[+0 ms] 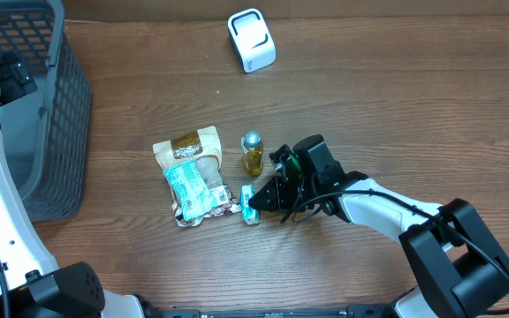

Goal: Scan the item barcode

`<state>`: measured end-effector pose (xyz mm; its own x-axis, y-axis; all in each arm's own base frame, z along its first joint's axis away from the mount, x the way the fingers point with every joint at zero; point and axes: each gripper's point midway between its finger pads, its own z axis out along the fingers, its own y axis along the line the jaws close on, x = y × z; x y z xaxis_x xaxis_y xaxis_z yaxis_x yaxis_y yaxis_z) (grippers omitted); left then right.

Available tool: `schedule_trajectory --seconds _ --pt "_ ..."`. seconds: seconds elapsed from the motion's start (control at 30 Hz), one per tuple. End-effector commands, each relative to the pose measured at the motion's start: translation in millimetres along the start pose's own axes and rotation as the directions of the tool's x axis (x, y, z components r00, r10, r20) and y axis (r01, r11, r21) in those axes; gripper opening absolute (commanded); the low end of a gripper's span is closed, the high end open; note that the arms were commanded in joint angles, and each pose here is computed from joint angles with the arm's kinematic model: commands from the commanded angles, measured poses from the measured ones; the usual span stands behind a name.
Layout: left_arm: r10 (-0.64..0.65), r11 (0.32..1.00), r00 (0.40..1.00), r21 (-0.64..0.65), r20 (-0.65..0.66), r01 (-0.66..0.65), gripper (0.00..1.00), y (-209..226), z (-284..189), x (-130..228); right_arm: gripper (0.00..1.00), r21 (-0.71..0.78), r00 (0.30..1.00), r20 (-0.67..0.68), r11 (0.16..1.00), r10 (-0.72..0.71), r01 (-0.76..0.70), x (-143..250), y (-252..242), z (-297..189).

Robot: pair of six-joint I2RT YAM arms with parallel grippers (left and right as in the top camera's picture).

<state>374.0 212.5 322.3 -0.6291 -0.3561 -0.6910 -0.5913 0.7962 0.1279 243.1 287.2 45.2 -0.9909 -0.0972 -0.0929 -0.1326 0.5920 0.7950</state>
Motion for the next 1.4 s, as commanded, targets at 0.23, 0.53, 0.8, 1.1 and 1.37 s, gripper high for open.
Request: schedule_trajectory --seconds 0.23,0.53,0.8,1.1,1.37 --pt "0.016 1.0 1.0 0.009 0.017 -0.016 0.99 -1 -5 -5 0.13 0.041 1.0 0.013 0.999 0.011 -0.011 0 -11 4" --pt "0.016 1.0 1.0 0.01 0.017 -0.016 1.0 -1 -5 -5 0.24 0.042 1.0 0.012 0.999 0.006 -0.006 1 -9 4" --pt "0.016 1.0 1.0 0.01 0.017 -0.016 1.0 -1 -5 -5 0.28 0.192 0.993 0.076 0.978 -0.091 0.075 -8 18 2" --pt "0.016 1.0 1.0 0.009 0.017 -0.016 1.0 -1 -5 -5 0.33 0.493 0.956 0.211 0.867 -0.205 0.077 -25 49 -13" --pt "0.016 1.0 1.0 0.009 0.017 -0.016 0.99 -1 -5 -5 0.34 0.595 0.94 0.235 0.801 -0.249 0.064 -15 39 -2"
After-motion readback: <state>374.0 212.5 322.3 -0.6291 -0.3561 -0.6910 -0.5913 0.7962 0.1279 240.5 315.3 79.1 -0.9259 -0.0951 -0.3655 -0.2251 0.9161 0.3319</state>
